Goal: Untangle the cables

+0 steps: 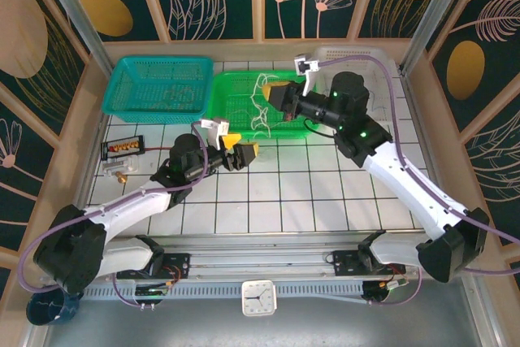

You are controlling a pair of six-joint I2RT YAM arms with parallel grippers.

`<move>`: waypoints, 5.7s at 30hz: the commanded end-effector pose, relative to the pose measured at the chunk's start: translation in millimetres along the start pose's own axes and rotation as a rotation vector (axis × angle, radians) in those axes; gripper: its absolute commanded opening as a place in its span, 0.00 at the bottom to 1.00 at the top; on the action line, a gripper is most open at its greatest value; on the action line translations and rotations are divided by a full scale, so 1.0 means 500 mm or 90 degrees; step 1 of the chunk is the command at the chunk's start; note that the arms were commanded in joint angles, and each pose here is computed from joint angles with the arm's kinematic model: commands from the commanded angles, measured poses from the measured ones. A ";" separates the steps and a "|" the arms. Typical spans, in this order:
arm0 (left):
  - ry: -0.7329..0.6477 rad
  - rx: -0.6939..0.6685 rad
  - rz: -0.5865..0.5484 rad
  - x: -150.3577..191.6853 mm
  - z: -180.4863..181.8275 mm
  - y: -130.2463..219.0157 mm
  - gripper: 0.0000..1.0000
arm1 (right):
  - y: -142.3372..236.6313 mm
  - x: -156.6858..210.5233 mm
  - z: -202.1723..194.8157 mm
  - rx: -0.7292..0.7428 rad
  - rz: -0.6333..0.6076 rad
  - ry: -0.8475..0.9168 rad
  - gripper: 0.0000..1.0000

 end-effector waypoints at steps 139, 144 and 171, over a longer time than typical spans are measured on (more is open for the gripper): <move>-0.146 0.048 -0.009 -0.047 -0.032 -0.033 0.18 | -0.020 0.071 0.030 -0.002 0.104 0.034 0.00; -0.147 0.049 -0.011 -0.049 -0.034 -0.034 0.00 | -0.016 0.066 0.029 0.011 0.098 0.042 0.00; -0.097 0.022 -0.030 0.002 -0.008 0.015 0.00 | 0.122 -0.021 -0.287 0.363 -0.117 -0.085 0.00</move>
Point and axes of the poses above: each hand's point on the last joint's axis, 136 mm out from that joint toward the fingers, its own y axis back along the fingers, its own z axis along the line the jaws close on, x = y × z, the point moved 7 cm from there along y, back along the fingers, and after that the axes turned 5 degrees about y, right-handed, at the moved point
